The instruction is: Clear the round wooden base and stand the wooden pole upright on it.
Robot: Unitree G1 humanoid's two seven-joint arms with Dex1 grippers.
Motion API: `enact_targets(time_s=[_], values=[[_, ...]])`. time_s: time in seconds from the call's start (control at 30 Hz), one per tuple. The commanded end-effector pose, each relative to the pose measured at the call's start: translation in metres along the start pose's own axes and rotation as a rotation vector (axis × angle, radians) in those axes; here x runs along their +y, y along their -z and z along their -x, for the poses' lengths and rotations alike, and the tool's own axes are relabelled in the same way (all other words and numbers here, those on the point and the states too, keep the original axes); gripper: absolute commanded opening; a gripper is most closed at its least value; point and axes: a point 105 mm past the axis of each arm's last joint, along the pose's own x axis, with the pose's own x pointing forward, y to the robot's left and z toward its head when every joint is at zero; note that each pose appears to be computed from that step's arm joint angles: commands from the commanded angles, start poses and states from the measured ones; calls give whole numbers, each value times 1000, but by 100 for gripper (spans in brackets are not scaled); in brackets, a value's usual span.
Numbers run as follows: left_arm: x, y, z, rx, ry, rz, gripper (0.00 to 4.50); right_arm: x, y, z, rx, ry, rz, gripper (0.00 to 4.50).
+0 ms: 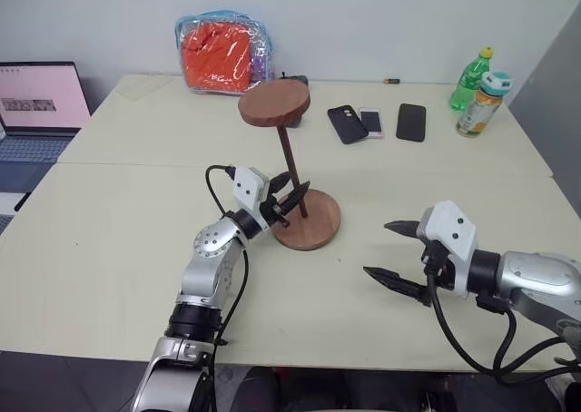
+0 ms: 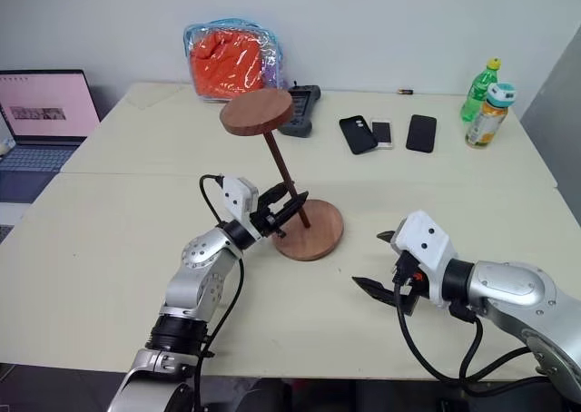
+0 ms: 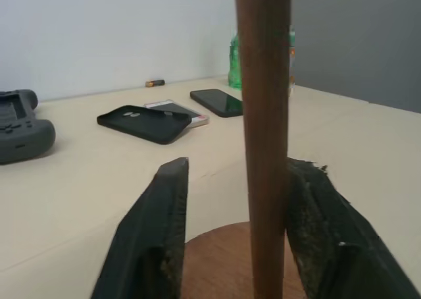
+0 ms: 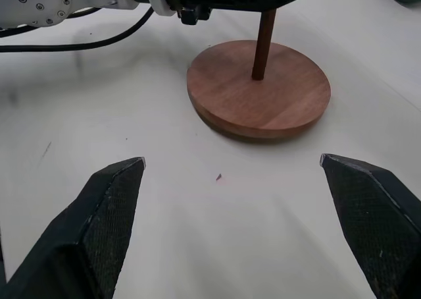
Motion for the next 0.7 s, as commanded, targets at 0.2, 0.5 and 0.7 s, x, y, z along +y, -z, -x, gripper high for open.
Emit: enact_targets(time_s=[0.2, 0.5, 0.7], values=[[-14, -21, -1, -48, 89, -59, 289, 3, -8, 1, -34, -17, 37, 450], [-16, -26, 21, 78, 282, -85, 289, -1, -6, 1, -27, -6, 42, 450], [6, -33, 43, 251, 300, -138, 289, -16, -7, 8, -38, 34, 49, 450]])
